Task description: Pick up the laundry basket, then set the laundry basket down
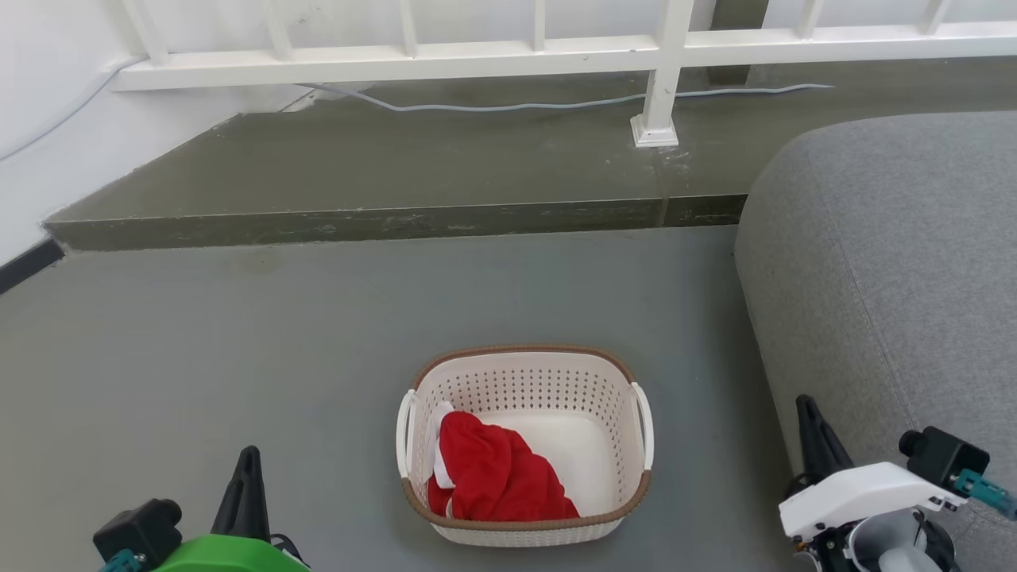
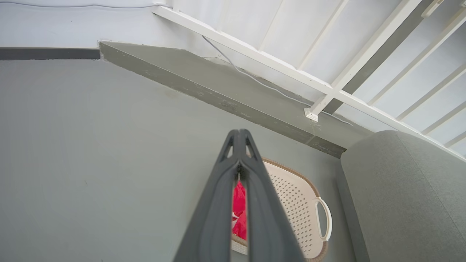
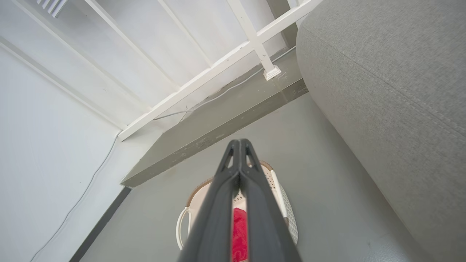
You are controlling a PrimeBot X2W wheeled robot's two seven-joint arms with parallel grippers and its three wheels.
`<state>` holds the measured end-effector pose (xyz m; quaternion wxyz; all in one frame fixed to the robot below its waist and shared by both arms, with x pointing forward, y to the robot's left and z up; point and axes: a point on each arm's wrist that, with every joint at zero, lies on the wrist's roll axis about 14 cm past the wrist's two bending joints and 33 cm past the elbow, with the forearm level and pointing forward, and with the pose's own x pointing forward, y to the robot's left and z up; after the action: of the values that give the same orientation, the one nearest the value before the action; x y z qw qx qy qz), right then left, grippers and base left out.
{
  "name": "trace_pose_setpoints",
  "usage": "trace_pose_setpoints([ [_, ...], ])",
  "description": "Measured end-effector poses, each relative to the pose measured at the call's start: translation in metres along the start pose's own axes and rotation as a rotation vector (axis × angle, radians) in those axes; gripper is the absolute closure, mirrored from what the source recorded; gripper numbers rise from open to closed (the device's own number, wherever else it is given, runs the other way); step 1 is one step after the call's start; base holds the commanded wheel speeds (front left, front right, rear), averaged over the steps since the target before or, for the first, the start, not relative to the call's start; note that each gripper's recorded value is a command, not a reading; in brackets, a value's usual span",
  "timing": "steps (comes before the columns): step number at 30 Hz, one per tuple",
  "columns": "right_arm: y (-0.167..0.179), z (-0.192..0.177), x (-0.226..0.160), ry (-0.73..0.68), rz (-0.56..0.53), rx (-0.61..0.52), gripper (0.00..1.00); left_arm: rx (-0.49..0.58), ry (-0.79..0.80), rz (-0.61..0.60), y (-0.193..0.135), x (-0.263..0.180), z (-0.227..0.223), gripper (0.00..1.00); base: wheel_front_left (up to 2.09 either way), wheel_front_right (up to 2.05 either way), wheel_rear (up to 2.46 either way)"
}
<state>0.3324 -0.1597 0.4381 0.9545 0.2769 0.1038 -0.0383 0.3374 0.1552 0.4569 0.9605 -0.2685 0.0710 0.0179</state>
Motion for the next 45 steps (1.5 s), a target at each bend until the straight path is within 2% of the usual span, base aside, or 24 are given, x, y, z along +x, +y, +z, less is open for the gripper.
trace_pose_setpoints([
  [22,-0.01,0.014,0.011,0.008,-0.018,0.303,1.0,-0.312,0.042,0.037,0.012,0.008,0.001,1.0,0.0,0.0,0.0],
  [45,-0.011,0.03,0.021,-0.002,0.012,0.611,1.0,-0.622,0.044,0.013,0.012,0.02,0.012,1.0,0.0,0.0,0.0],
])
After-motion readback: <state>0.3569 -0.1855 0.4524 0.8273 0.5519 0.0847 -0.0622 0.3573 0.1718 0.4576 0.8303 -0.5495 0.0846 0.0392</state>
